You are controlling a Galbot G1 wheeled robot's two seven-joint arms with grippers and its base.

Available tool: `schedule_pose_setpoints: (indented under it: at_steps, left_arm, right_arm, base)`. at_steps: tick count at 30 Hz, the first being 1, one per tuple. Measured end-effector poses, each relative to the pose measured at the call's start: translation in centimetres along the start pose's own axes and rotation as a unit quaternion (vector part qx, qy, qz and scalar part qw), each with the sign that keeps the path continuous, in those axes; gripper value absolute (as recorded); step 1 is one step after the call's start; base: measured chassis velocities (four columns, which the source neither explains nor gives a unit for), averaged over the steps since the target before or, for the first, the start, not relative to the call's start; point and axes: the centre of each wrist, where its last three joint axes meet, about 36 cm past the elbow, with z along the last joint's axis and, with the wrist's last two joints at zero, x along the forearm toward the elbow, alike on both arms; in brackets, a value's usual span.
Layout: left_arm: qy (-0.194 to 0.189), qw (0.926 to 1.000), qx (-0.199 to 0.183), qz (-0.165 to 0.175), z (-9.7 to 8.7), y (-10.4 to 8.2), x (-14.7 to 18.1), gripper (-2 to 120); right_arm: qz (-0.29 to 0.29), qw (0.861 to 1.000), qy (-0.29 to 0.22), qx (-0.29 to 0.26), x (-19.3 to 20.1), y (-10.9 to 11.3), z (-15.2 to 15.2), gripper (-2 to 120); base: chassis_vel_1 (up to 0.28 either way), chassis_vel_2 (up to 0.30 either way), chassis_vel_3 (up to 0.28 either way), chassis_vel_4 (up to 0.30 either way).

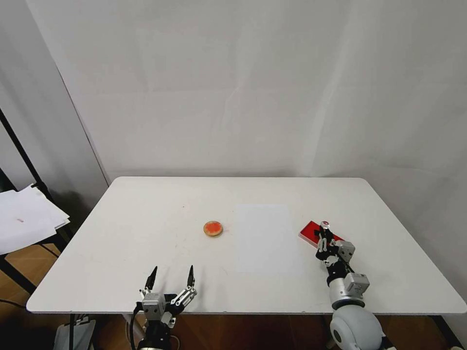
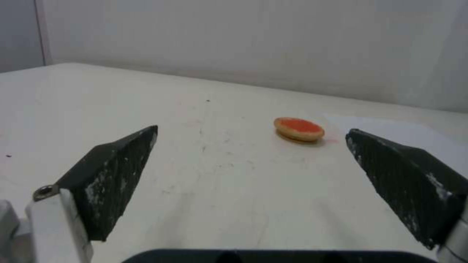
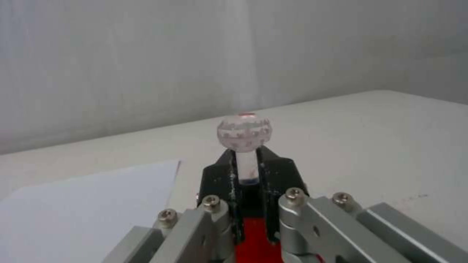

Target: Pick up the stamp from the ink pad and place it onto another ink pad.

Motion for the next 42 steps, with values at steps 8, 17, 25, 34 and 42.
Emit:
schedule_pose_setpoints:
  at_steps: [8, 17, 25, 34, 42]
  left_arm:
    - [0.0, 1.0, 0.0, 0.0, 0.0, 0.0, 0.0, 102]
    - [0.0, 1.0, 0.0, 0.0, 0.0, 0.0, 0.0, 102]
    - [0.0, 1.0, 0.0, 0.0, 0.0, 0.0, 0.0, 102]
    - [0.0, 1.0, 0.0, 0.0, 0.0, 0.0, 0.0, 102]
    - [0.0, 1.0, 0.0, 0.0, 0.0, 0.0, 0.0, 102]
  right_arm:
    - [-0.093, 0.995, 0.006, -0.035, 1.1, 3.2, -2.7, 7]
    - [-0.132, 0.991, 0.026, -0.029, 0.1, 5.3, -2.1, 7]
    - [-0.156, 0.986, 0.046, -0.037, -0.9, 8.7, -1.1, 7]
    - [-0.165, 0.982, 0.087, -0.012, 0.1, 9.9, 0.0, 7]
    - [-0.158, 0.981, 0.113, -0.001, 0.4, 9.9, 0.2, 7]
  base:
    - [0.0, 0.0, 0.0, 0.0]
    - [0.0, 0.0, 0.0, 0.0]
    - [0.0, 0.0, 0.0, 0.0]
    - [0.0, 0.0, 0.0, 0.0]
    - [0.0, 0.0, 0.0, 0.0]
